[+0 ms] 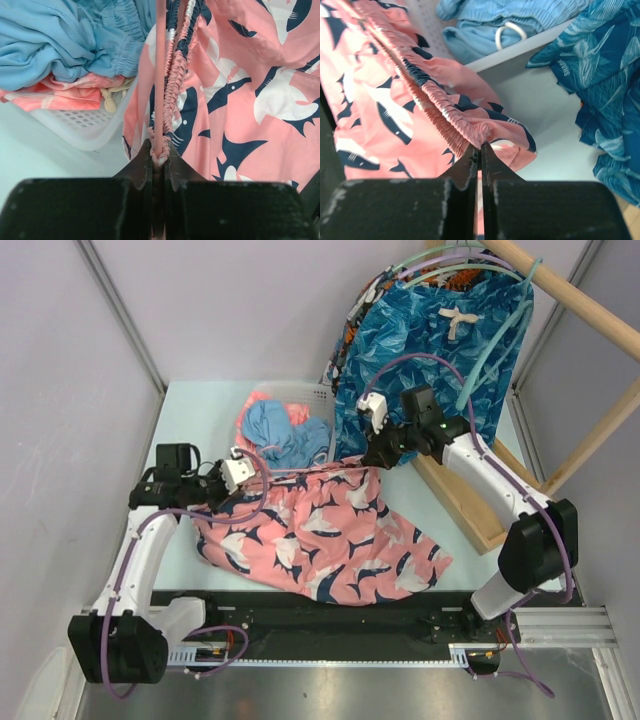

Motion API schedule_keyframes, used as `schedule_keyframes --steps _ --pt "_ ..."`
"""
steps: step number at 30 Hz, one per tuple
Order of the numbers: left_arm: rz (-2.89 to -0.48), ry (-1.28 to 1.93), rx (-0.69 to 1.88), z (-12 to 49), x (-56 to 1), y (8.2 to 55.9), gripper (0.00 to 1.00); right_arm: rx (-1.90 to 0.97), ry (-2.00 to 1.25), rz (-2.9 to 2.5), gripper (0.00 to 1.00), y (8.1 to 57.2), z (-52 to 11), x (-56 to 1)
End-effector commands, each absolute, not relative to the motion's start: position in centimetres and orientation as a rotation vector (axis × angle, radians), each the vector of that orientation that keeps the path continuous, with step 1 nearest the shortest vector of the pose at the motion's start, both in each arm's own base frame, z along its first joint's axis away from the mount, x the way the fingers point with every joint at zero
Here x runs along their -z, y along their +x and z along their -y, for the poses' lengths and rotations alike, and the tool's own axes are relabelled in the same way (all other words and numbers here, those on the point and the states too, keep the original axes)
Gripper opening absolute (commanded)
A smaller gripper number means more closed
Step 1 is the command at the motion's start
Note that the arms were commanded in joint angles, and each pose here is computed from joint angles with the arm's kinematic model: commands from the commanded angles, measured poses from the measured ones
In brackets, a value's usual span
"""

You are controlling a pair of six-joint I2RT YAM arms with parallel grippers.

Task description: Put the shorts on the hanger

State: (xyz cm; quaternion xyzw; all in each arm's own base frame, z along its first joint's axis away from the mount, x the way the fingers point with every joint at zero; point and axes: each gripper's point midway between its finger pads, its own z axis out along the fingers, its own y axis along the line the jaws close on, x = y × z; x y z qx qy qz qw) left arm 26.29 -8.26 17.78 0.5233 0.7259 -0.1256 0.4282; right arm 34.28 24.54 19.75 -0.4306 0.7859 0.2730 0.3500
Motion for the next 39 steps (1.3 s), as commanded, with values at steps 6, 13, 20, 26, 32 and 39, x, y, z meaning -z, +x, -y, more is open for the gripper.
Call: schedule_keyframes --steps 6,13,20,26,32,39 --pt "-1.825 1.331 0.241 9.7 -18.7 27.9 0.00 -0.655 -1.165 -1.951 0.02 30.9 -25.8 -23.8" --pt "-1.764 1.343 0.322 12.6 -19.9 27.2 0.00 -0.729 -1.226 -1.855 0.58 29.2 -28.1 -25.2" --pt "-1.717 1.369 0.366 14.4 -20.8 26.2 0.00 -0.732 -1.340 -1.576 0.66 28.8 -31.5 -28.3" --pt "-1.716 1.357 0.414 15.1 -20.9 25.7 0.00 -0.795 -1.464 -1.343 0.67 27.8 -35.8 -28.8" --pt "-1.708 1.357 0.427 15.2 -20.6 25.2 0.00 -0.806 -1.563 -1.197 0.61 28.1 -37.8 -27.3" --pt "-1.709 1.341 0.435 15.2 -20.6 25.0 0.00 -0.864 -1.645 -1.153 0.44 27.0 -38.4 -24.9"
